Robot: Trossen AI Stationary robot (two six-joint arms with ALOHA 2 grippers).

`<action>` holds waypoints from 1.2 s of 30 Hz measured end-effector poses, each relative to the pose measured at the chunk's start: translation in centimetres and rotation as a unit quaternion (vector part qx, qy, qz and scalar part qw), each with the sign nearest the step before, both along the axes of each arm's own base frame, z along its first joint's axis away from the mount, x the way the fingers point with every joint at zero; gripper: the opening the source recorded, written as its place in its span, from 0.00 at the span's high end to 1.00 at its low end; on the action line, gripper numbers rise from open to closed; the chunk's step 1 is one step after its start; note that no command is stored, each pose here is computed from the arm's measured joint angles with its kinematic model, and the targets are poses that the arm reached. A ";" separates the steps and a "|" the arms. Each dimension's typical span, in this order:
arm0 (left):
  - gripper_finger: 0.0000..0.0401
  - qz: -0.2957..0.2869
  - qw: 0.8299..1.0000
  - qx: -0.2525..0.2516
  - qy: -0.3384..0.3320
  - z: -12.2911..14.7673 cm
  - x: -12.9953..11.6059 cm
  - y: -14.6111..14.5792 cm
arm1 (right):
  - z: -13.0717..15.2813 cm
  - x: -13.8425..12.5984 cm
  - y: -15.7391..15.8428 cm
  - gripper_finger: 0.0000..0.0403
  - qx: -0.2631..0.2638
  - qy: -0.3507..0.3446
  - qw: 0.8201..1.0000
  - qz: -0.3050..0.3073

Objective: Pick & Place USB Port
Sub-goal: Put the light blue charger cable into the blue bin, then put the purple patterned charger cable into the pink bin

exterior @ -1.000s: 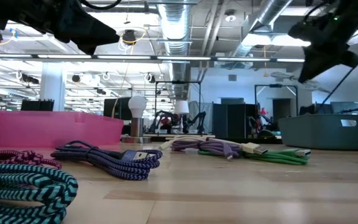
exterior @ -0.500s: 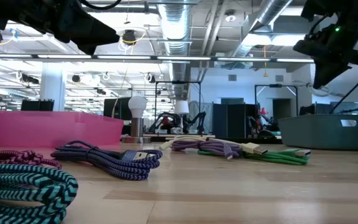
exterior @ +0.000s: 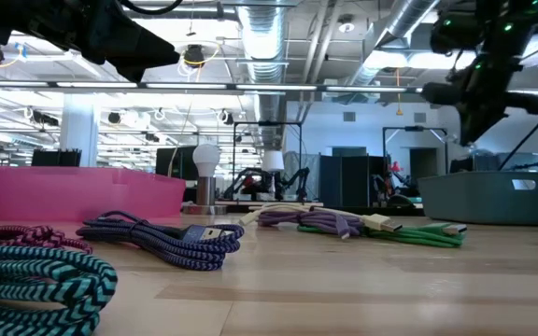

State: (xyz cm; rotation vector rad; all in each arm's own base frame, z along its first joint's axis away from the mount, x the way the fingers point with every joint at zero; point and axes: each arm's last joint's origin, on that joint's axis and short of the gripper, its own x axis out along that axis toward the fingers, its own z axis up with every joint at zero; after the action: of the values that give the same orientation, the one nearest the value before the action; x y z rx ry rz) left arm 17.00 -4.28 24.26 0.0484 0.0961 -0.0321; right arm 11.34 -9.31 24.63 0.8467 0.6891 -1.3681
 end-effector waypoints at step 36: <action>0.78 0.000 1.000 0.000 0.000 0.0 0.0 0.0 | -6.9 4.1 -2.6 0.79 0.145 0.175 0.974 0.007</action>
State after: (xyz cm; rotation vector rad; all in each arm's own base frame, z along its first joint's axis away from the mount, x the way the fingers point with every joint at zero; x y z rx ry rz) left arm 17.00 -4.28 24.26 0.0482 0.0961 -0.0320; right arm 15.48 -11.87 17.70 0.8318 1.1878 -1.4412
